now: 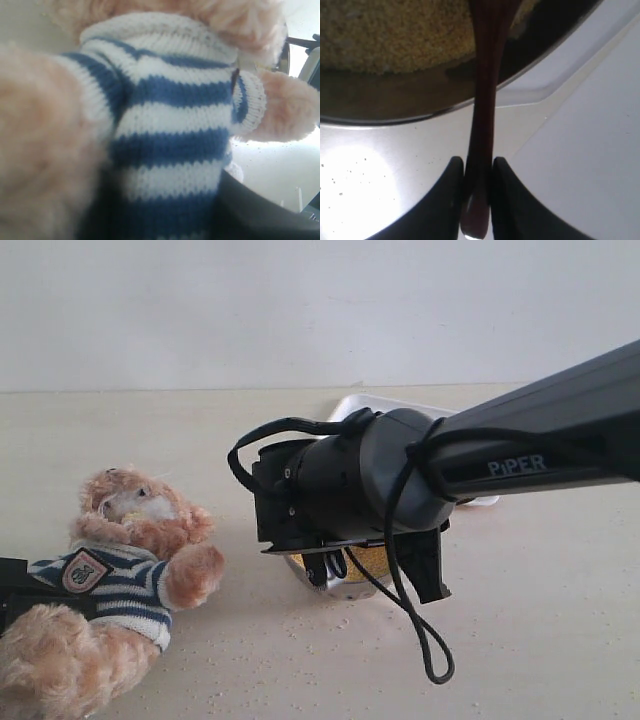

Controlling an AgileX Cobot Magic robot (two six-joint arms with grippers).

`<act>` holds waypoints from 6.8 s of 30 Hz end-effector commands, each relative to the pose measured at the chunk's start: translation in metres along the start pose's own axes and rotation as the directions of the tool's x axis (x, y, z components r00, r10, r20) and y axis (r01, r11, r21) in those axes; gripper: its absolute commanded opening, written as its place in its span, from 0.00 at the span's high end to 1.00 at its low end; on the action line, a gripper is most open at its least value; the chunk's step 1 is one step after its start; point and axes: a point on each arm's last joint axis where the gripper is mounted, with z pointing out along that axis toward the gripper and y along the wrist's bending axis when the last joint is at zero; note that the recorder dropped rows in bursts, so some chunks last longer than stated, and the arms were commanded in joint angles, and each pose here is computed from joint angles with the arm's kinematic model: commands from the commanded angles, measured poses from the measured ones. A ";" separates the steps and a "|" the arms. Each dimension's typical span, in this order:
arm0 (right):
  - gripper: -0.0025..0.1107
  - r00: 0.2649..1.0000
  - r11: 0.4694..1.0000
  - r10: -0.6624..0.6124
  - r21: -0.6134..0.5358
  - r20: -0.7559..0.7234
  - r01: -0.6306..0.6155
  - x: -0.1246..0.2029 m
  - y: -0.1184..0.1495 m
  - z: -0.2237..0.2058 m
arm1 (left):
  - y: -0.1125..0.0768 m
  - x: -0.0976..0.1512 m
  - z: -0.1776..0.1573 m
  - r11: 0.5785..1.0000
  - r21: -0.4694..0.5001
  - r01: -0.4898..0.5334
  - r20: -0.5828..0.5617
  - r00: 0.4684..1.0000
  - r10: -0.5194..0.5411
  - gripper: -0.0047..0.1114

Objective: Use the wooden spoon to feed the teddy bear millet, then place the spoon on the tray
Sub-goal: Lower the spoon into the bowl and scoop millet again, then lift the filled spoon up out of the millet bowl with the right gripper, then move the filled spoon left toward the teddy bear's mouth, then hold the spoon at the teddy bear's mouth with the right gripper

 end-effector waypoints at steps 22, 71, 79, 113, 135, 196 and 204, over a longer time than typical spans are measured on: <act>0.98 0.992 0.982 0.114 -0.156 0.059 -0.103 0.012 0.005 -0.015 | -0.003 0.001 -0.002 1.000 0.015 -0.008 0.009 1.000 0.008 0.92; 0.98 0.921 0.846 0.378 -0.439 0.093 -0.303 0.030 -0.021 -0.008 | -0.003 0.001 -0.002 1.000 0.015 -0.008 0.009 1.000 0.008 0.92; 0.98 0.919 0.845 0.380 -0.443 0.107 -0.298 0.033 -0.023 -0.012 | -0.003 0.001 -0.002 1.000 0.015 -0.008 0.009 1.000 0.008 0.92; 0.98 0.845 0.731 0.529 -0.548 0.078 -0.407 0.073 -0.037 -0.002 | -0.003 0.001 -0.002 1.000 0.015 -0.008 0.009 1.000 0.008 0.92; 0.98 0.785 0.819 0.513 -0.472 0.347 -0.327 0.034 -0.070 -0.083 | -0.003 0.001 -0.002 1.000 0.015 -0.008 0.009 1.000 0.008 0.92; 0.98 0.895 0.962 0.268 -0.146 0.357 -0.230 -0.069 -0.041 -0.101 | -0.003 0.001 -0.002 1.000 0.015 -0.008 0.009 1.000 0.008 0.92; 0.98 0.894 0.965 0.262 -0.082 0.363 -0.249 -0.059 -0.050 -0.106 | -0.003 0.001 -0.002 1.000 0.015 -0.008 0.009 1.000 0.008 0.92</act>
